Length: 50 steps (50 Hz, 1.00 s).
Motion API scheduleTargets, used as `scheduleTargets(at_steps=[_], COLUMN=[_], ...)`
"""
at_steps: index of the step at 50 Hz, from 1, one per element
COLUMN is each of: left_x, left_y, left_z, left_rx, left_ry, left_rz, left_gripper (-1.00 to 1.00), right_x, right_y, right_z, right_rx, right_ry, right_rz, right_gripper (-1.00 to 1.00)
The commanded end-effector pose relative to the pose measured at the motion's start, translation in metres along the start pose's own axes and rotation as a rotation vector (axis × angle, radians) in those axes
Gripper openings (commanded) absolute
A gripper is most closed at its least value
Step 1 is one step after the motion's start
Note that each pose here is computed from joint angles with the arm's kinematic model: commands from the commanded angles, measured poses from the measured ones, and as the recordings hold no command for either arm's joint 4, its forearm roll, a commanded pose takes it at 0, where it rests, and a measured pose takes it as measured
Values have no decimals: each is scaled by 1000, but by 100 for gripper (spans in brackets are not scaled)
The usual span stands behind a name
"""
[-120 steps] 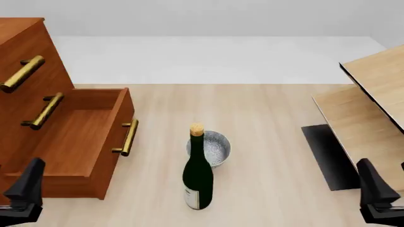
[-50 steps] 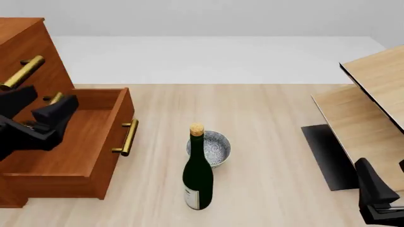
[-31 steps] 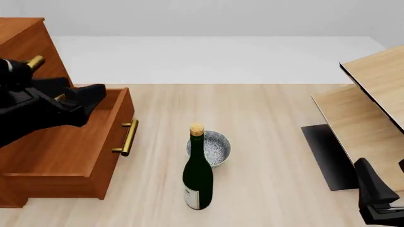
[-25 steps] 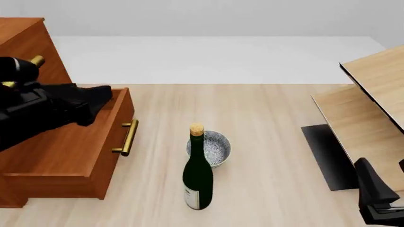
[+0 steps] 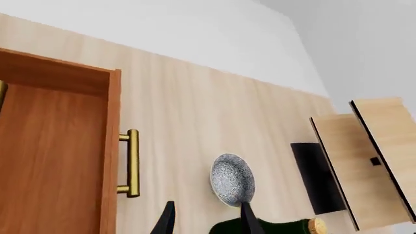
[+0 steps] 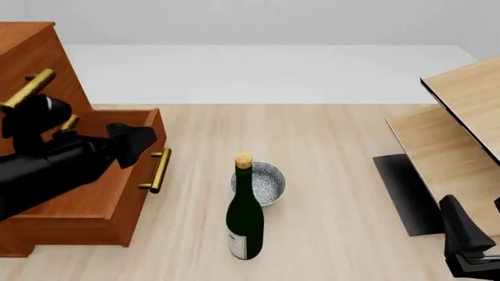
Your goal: Close the bottom drawer of the cabinet and open the top drawer.
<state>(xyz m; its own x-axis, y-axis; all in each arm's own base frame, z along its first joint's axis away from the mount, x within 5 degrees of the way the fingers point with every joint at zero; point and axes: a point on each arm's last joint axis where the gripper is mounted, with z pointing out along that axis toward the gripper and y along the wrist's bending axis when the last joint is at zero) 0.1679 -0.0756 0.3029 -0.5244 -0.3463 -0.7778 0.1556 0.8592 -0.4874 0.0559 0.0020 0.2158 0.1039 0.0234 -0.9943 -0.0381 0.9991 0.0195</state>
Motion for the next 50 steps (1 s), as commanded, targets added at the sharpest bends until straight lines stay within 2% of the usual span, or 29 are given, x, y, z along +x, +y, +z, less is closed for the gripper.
scheduleTargets(at_steps=[1,12,15,26,28,29,36,41,46,50], left_x=[16,45,45,56,56,53,59,58,62,65], left_y=[11,14,18,24,27,30,29,36,43,42], left_z=[12,20,24,29,31,33,34,38,42,42], left_rx=[-44,-34,-61,-79,-100,-121,-113,-148,-178,-171], left_ry=[60,135,153,178,183,190,198,208,224,224], left_rz=[-77,-169,-140,-170,-158,-129,-157,-132,-136,-142], left_gripper=[100,100,100,100,100,100,100,100,100,100], right_x=[0,0,0,0,0,0,0,0,0,0], right_y=[0,0,0,0,0,0,0,0,0,0], right_z=[0,0,0,0,0,0,0,0,0,0], right_rx=[-3,-5,-5,-8,-6,-6,-7,-6,-7,-7], right_ry=[-1,-1,-1,-2,-1,-2,-2,-2,-2,-2], right_rz=[2,5,6,9,7,8,8,8,9,10], right_gripper=[100,100,100,100,100,100,100,100,100,100])
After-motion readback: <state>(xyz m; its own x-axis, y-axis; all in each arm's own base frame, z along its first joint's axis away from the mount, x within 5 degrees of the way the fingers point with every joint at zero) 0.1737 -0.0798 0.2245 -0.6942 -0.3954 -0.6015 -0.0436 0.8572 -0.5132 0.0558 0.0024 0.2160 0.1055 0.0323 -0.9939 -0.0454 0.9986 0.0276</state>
